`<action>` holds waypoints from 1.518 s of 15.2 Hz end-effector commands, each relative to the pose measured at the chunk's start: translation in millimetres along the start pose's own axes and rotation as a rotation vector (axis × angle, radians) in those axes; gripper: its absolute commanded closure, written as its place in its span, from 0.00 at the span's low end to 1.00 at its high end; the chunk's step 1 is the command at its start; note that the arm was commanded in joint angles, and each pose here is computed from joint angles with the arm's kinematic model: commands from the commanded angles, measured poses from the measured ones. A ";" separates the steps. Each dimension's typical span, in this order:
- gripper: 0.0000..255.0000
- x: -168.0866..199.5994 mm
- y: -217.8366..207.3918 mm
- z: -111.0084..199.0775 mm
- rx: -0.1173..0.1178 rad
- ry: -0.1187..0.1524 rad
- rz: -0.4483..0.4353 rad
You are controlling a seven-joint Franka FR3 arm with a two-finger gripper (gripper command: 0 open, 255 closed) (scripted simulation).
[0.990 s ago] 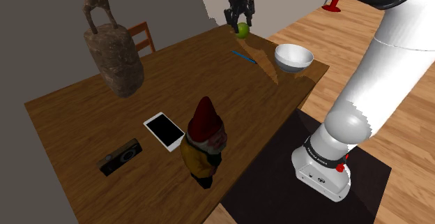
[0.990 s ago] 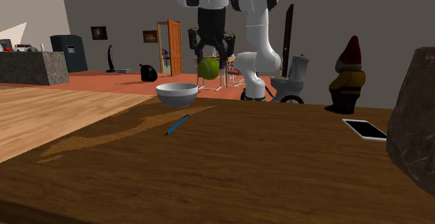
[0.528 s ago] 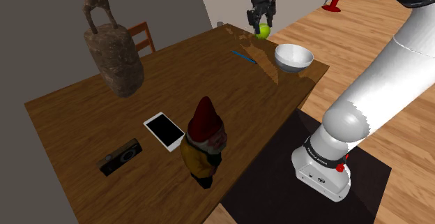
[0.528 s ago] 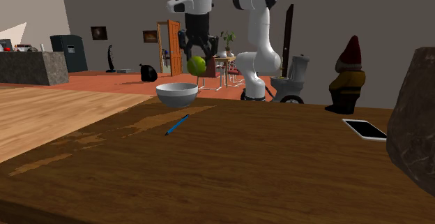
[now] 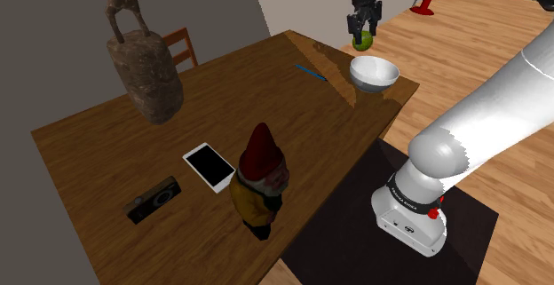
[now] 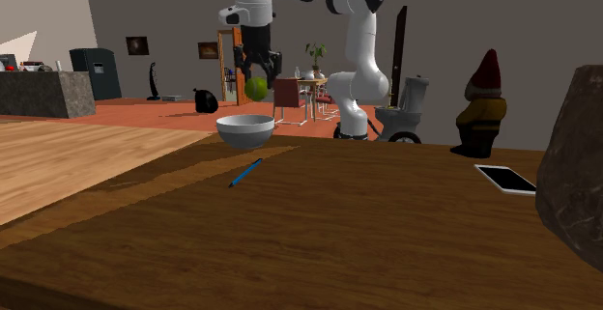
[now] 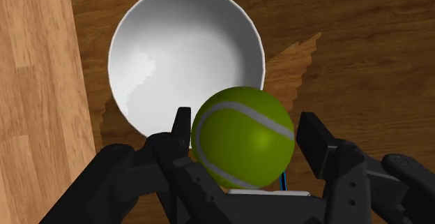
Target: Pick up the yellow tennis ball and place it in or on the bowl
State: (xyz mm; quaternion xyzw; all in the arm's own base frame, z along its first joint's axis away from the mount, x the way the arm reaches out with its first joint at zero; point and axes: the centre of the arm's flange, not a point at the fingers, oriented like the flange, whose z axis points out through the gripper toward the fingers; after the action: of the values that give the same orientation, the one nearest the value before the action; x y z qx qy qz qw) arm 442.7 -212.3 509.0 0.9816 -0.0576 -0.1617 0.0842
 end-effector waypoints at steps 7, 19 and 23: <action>1.00 -48.9 78.5 29.7 0.000 0.000 -0.002; 1.00 -29.4 66.8 88.8 0.000 0.000 -0.002; 1.00 -24.5 63.9 103.7 0.000 0.000 -0.002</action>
State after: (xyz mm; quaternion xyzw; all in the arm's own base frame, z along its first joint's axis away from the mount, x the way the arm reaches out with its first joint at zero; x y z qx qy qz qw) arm 380.2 -286.5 433.8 0.9816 -0.0566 -0.1620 0.0839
